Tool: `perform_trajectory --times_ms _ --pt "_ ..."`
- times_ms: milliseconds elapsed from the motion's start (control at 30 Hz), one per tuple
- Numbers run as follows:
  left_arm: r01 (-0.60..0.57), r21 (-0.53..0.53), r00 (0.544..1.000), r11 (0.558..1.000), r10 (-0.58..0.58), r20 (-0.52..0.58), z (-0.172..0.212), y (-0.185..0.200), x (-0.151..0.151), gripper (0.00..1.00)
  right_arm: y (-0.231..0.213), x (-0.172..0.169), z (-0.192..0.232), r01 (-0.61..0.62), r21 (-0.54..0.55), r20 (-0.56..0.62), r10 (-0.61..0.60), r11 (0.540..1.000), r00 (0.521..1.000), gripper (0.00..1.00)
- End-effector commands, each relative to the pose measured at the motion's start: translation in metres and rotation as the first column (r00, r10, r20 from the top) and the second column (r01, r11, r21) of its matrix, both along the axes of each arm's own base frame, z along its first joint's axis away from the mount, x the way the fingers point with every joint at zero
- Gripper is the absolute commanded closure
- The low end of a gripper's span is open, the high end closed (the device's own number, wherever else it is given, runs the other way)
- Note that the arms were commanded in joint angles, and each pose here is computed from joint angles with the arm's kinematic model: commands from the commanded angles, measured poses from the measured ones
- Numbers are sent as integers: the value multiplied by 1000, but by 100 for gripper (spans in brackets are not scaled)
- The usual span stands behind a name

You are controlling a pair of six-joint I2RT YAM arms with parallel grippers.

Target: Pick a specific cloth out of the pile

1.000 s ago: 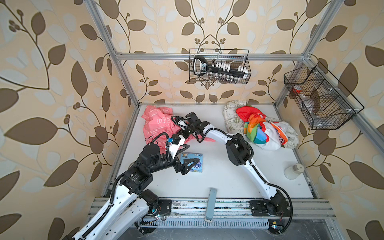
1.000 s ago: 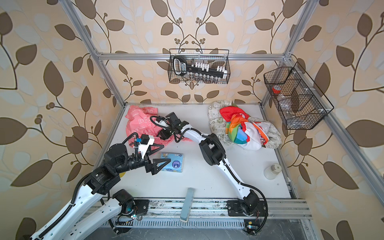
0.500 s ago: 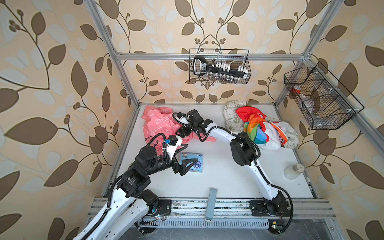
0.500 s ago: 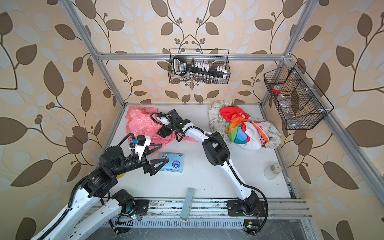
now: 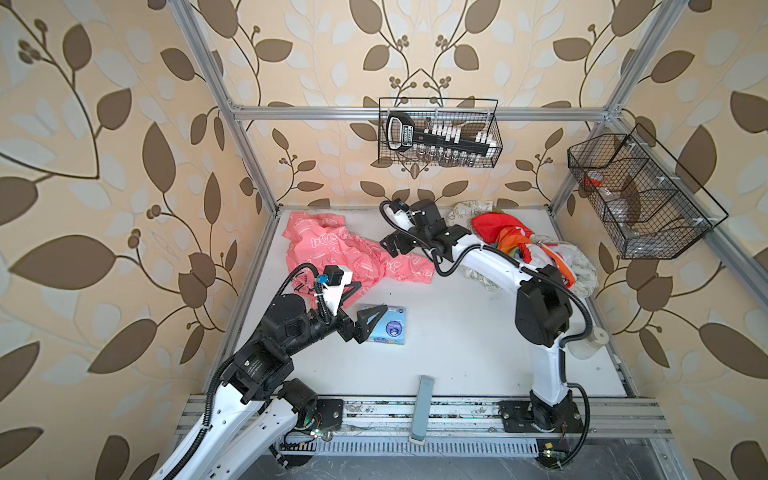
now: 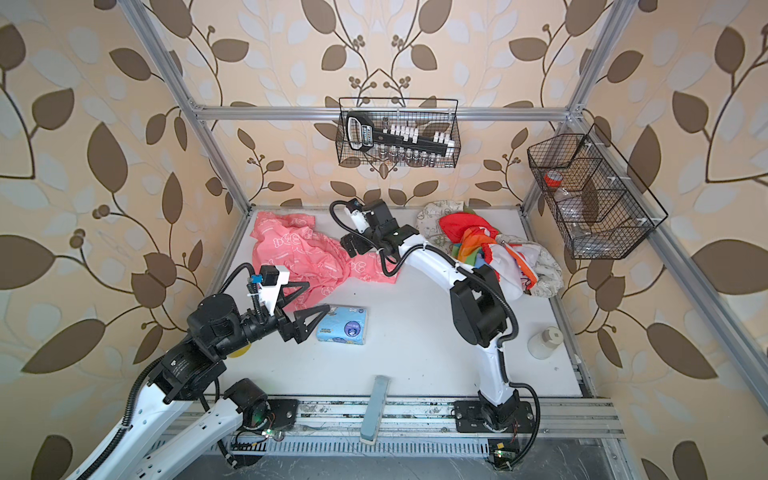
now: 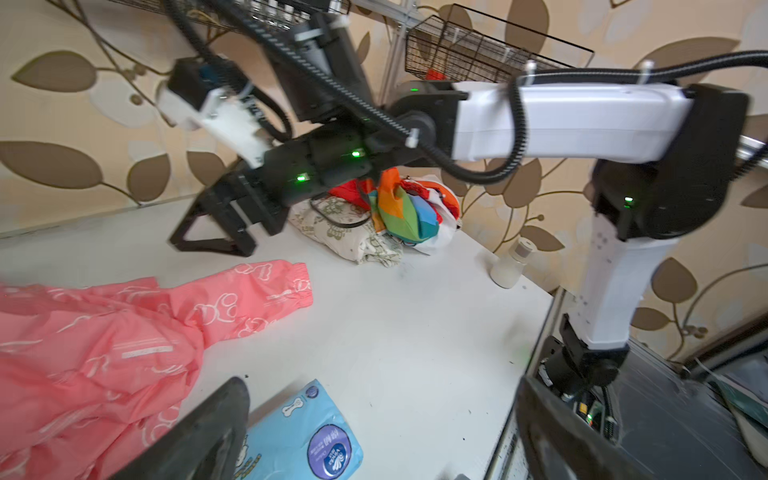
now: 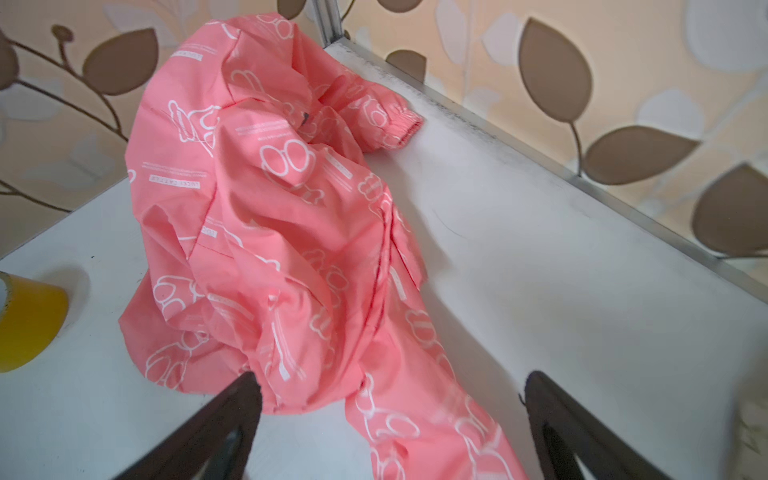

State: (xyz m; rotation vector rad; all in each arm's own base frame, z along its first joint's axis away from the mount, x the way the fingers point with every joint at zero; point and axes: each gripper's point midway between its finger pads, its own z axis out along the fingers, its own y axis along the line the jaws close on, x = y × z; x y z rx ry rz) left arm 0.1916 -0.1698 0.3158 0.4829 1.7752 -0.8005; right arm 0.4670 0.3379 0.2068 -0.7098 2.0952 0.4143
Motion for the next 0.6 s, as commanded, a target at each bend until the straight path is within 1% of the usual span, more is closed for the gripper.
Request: perform_trajectory --times_ms 0,33,100,233,367,500,567 --pt "-241 29 969 970 242 -45 7 32 24 1 -47 -16 3 144 -42 -35 -146 989 989 0" --pt "-321 49 943 946 324 -70 3 43 31 1 -63 -24 7 182 -42 -42 -184 982 982 0" --pt "-441 107 887 891 451 -101 -5 63 42 1 -92 -41 11 253 -40 -46 -255 967 966 1" --pt "-602 210 770 771 629 -102 -22 95 54 1 -144 -80 28 362 -8 -9 -362 932 932 0" --pt "-708 266 666 654 744 -59 -40 119 63 1 -184 -117 39 438 30 24 -439 898 898 0" --pt "-811 302 534 501 845 32 -59 145 70 1 -216 -143 38 503 33 75 -504 863 860 0" --pt "-843 320 483 433 871 93 -71 155 74 1 -228 -149 35 535 26 100 -535 844 839 0"
